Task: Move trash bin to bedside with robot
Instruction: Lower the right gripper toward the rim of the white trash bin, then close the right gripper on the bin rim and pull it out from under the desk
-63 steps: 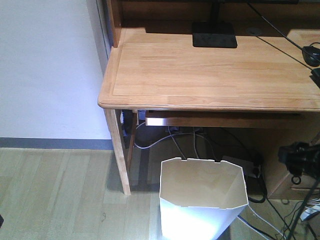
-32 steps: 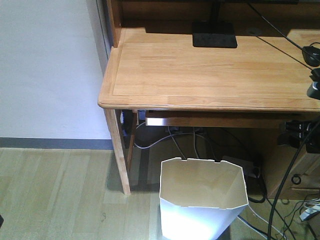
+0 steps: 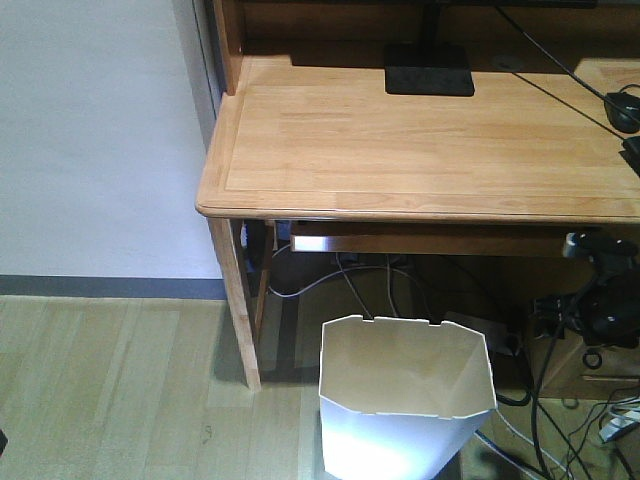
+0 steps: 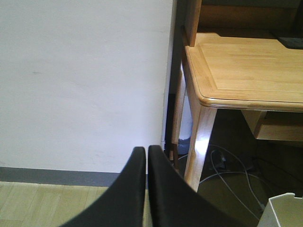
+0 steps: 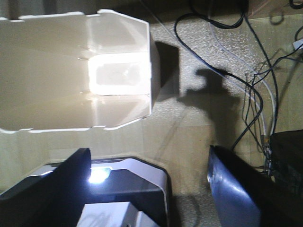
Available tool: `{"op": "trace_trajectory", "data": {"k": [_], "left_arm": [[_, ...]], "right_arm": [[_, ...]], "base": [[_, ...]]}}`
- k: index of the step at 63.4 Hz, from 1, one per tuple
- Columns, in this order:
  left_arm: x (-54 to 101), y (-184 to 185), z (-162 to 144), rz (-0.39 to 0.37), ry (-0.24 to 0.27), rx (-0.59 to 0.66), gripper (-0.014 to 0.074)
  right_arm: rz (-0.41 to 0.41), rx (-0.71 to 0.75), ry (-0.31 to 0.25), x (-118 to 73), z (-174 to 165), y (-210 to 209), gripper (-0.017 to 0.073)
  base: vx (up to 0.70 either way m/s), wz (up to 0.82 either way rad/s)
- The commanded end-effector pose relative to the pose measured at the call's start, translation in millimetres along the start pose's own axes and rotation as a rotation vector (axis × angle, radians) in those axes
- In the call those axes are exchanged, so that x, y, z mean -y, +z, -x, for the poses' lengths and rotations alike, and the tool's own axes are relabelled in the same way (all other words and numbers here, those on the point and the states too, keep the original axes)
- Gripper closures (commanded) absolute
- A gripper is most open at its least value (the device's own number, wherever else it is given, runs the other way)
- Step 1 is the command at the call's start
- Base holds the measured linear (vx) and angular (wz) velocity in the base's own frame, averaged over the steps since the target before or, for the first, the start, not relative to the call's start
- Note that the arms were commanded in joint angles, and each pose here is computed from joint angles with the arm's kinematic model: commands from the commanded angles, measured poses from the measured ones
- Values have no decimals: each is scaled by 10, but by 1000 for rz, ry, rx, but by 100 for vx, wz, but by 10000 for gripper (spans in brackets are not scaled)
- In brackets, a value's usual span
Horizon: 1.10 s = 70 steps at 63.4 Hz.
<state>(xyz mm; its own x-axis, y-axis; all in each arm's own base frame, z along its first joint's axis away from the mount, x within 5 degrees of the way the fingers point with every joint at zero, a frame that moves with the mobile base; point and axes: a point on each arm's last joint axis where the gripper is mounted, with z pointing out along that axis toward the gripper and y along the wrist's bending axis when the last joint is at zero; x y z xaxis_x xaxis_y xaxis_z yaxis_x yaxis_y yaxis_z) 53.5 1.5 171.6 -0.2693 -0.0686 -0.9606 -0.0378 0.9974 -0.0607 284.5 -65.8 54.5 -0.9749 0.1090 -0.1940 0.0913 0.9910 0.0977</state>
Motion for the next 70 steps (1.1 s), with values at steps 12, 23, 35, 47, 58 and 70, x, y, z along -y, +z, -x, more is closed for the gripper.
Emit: {"op": "trace_trajectory", "data": {"k": [12,23,35,47,58,70], "left_arm": [[7,13,48,-8,-6,51,600],[7,13,48,-8,-6,51,600],[7,13,48,-8,-6,51,600],[7,13,48,-8,-6,51,600],[7,13,48,-8,-6,51,600],[7,13,48,-8,-6,51,600]], "right_arm": [[-6,-28,-101,-38,276,581,59],[4,-72,-123,-57,342,1008,59],[9,-103,-122,2,382,1436,59],[37,-129,-156,-51,459,1783,59],[56,-135,-163,-93,516,2055,59],[98,-168,-136,-89,512,2336,59]], "base": [[0,0],[0,0],[0,0],[0,0],[0,0],[0,0]]}}
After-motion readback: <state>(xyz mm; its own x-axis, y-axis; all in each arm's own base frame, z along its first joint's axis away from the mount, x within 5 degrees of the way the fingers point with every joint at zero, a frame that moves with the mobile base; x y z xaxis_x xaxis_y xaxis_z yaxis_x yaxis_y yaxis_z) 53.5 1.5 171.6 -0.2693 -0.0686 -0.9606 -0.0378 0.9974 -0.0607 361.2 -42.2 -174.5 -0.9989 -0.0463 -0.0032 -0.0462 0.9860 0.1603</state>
